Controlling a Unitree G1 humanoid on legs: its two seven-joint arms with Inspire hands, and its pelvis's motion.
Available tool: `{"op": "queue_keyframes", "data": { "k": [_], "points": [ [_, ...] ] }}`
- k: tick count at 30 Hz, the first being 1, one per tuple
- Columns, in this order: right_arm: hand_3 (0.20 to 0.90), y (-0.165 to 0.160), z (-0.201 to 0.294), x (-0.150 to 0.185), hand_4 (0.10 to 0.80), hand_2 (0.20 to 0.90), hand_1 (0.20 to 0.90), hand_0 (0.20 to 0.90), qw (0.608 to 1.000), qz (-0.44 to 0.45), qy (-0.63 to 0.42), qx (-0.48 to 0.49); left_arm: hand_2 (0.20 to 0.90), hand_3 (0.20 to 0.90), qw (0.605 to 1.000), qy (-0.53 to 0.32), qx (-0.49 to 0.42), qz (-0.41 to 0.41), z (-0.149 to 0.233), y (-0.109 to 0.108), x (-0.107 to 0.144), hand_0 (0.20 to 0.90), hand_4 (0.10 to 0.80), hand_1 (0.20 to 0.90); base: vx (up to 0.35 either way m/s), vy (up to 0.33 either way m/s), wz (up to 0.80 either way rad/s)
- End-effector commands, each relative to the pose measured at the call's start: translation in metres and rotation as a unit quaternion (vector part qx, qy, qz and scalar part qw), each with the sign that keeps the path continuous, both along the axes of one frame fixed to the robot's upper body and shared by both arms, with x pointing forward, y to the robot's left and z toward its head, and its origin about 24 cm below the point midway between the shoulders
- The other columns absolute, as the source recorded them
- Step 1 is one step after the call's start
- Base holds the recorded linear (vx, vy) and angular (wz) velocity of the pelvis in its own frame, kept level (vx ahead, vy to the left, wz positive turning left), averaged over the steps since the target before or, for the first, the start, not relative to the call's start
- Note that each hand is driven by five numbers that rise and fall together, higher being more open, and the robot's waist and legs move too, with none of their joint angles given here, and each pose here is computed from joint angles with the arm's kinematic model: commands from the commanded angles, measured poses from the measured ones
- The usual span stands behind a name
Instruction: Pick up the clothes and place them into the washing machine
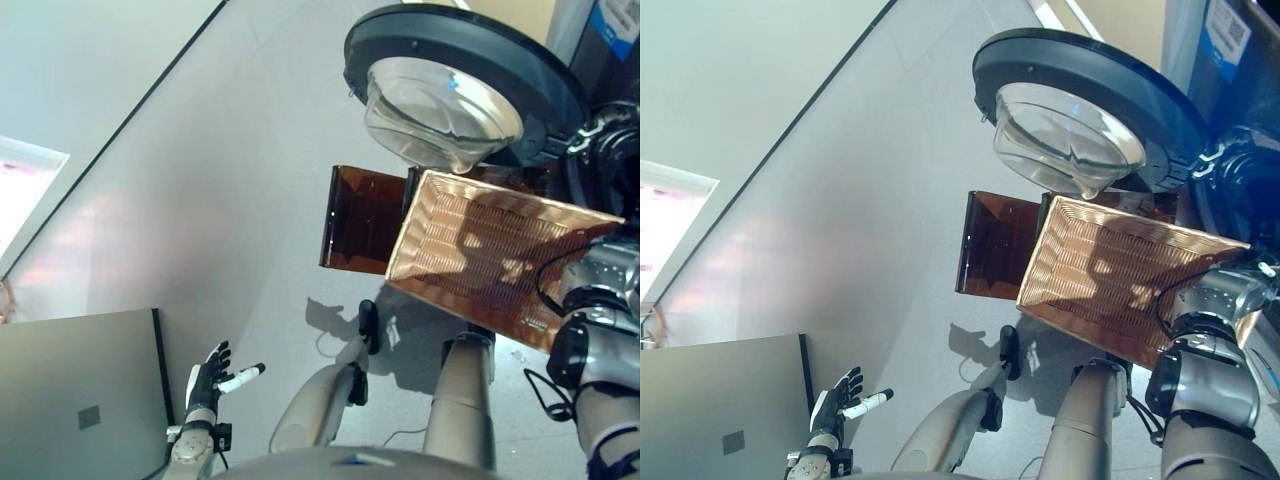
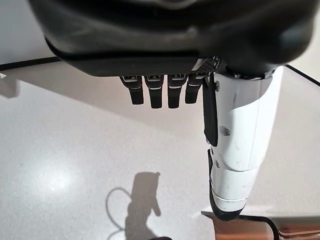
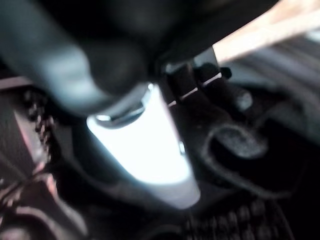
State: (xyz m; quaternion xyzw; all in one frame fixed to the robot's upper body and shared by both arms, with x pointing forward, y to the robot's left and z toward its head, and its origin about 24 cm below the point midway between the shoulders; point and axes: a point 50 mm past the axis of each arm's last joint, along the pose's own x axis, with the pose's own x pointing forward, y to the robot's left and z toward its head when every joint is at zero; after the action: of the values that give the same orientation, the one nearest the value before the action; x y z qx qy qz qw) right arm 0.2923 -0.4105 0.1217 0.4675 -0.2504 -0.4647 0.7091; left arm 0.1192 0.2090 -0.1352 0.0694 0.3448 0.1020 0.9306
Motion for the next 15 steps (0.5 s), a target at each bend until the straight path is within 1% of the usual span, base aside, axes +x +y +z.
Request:
{"op": "queue_keyframes", "data": {
  "k": [1,5,11,15],
  "points": [
    [0.200,-0.001,0.024,-0.002,0.300,0.200,0.200,0.200,0.995,-0.004,-0.031,-0.093,0.900,0.900,0.995,-0.006,0.065,0.074,0.010,0.053,-0.004,0.900,0.800,0.900,0.000,0.000,0.00],
    [0.200,-0.007,0.024,-0.007,0.300,0.200,0.200,0.200,0.996,-0.023,-0.022,-0.084,0.900,0.900,0.995,-0.014,0.065,0.078,0.012,0.055,0.000,0.900,0.800,0.900,-0.007,-0.005,0.03],
    [0.200,-0.030,0.048,-0.027,0.300,0.200,0.200,0.200,0.991,-0.128,-0.021,-0.046,0.900,0.900,0.993,-0.010,0.088,0.074,0.013,0.057,-0.001,0.900,0.800,0.900,0.005,0.007,0.02],
    [0.200,-0.036,0.050,-0.037,0.300,0.200,0.200,0.200,0.984,-0.175,-0.042,-0.008,0.900,0.900,0.993,0.001,0.094,0.073,0.010,0.055,-0.006,0.900,0.800,0.900,0.010,0.009,-0.03]
  ]
}}
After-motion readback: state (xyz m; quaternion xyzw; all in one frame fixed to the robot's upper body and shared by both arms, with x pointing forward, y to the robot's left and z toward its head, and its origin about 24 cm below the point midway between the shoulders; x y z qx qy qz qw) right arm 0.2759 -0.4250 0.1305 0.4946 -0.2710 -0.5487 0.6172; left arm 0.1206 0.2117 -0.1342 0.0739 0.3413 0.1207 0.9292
